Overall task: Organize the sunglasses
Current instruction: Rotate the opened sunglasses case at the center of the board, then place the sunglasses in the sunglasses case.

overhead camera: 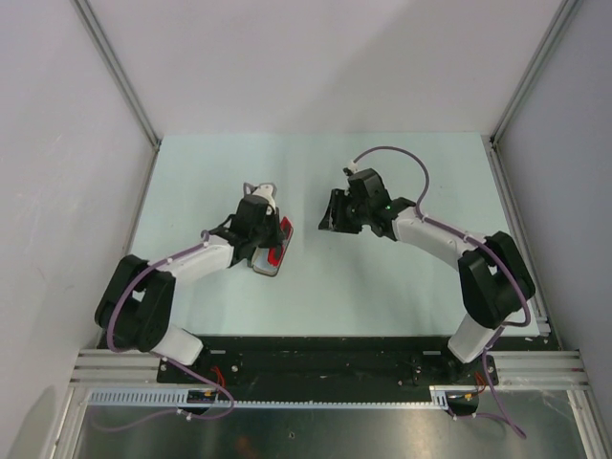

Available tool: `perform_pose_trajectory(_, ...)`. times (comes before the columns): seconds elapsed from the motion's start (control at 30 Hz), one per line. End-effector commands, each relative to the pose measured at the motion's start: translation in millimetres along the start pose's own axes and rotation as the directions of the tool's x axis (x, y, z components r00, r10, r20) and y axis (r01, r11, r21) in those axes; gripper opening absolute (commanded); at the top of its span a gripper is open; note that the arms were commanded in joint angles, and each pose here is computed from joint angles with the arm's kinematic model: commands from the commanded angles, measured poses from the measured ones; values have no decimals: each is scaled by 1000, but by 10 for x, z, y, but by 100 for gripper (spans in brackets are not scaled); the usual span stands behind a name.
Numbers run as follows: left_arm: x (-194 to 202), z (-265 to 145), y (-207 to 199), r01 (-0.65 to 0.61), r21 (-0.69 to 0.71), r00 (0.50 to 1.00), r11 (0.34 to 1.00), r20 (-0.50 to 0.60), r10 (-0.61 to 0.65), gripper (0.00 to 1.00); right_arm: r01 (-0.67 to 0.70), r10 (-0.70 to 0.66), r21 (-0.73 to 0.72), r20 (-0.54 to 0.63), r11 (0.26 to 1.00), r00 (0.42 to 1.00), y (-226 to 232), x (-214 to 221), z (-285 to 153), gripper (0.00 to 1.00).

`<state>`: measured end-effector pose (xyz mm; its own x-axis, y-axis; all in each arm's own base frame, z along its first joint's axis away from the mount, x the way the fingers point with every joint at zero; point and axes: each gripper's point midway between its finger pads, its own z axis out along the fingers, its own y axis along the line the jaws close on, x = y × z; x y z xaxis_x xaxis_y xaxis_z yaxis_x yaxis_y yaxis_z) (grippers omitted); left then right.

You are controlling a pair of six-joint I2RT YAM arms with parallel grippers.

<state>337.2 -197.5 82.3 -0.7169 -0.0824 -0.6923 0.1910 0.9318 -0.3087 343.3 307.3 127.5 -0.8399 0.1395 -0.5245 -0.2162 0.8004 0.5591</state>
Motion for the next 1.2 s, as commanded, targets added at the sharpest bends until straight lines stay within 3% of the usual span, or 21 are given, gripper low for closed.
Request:
perform_pose_trajectory(0.0, -59, 95, -37, -8, 22, 997, 1000, 73, 6, 0, 19, -19, 13, 50, 1000, 999, -5, -106, -188, 47)
perform_pose_trajectory(1.17, 252, 291, 204, -92, -38, 995, 995, 23, 93, 0, 31, -32, 25, 40, 999, 999, -155, -78, -244, 47)
